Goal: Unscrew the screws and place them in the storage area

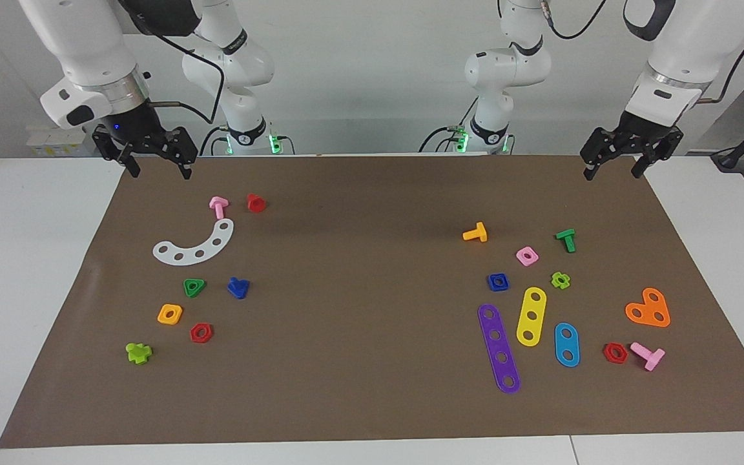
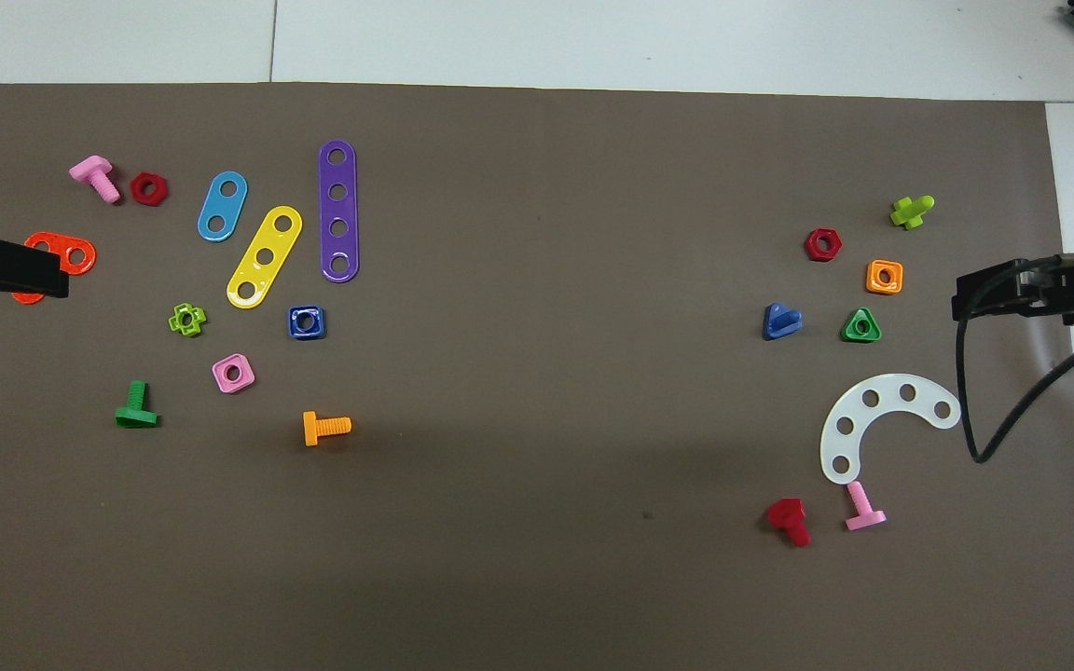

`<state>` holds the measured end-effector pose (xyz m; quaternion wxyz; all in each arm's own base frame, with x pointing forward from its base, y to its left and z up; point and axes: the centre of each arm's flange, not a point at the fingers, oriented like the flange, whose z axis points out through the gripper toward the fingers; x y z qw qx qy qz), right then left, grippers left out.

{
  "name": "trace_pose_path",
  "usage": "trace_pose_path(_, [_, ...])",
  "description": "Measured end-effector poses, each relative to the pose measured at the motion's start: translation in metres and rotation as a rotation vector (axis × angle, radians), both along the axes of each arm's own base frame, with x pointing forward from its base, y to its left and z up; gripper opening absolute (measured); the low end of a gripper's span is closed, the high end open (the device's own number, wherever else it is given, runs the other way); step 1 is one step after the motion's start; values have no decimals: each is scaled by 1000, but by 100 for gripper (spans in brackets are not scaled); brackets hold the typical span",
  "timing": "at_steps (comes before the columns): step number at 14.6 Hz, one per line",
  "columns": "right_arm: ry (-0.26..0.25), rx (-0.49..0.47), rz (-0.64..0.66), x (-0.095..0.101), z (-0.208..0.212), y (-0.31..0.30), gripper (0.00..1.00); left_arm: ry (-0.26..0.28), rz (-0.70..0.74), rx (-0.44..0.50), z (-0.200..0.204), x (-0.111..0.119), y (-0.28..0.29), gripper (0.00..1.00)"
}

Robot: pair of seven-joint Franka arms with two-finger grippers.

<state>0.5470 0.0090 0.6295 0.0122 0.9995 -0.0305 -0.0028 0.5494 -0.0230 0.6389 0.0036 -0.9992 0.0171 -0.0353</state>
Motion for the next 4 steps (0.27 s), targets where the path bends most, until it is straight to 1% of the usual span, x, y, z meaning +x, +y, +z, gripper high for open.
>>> trace_pose_path(4, [0,0,2,0,0,1,100,0,0,0,0,0,0,100])
